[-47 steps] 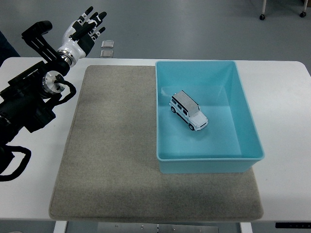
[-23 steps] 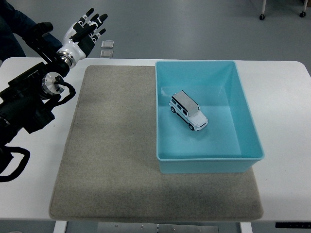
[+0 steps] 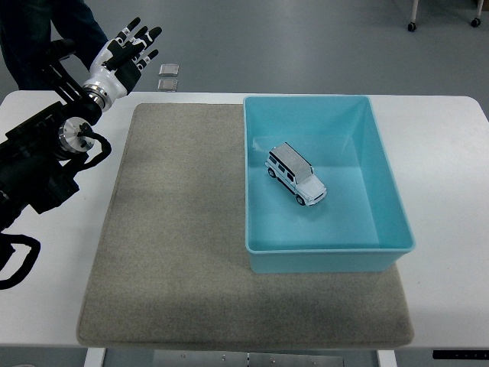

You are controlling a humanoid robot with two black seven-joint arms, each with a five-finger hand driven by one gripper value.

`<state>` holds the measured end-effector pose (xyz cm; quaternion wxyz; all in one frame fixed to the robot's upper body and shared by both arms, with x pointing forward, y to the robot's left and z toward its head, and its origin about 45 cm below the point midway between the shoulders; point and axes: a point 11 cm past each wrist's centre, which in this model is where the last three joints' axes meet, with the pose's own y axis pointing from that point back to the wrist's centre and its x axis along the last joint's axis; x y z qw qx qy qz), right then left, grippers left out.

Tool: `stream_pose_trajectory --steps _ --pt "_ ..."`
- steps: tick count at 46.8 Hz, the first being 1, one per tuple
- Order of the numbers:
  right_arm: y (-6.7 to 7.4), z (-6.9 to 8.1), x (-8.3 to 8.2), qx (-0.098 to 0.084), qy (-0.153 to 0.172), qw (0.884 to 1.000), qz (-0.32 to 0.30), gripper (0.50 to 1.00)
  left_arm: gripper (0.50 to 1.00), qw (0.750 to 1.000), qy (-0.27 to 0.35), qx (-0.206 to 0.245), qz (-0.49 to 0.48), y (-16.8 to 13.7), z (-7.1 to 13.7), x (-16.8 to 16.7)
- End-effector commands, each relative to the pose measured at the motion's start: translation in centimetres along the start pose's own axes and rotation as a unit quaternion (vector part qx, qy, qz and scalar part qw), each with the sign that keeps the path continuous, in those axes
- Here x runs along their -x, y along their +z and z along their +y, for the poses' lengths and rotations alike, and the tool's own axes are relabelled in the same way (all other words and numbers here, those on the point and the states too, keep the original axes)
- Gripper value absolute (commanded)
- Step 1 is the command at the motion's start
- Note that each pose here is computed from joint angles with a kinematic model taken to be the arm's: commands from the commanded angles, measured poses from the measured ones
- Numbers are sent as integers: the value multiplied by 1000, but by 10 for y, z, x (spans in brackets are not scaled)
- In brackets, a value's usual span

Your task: Left hand put the white car in the blue box

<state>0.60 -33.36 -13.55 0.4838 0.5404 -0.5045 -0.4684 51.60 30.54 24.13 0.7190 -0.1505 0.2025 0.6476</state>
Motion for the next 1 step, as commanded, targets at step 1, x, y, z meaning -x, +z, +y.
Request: stream_pose_trajectory --steps 1 --pt "-1 0 1 -1 -2 1000 0 936 1000 1000 -2 1 3 -1 0 1"
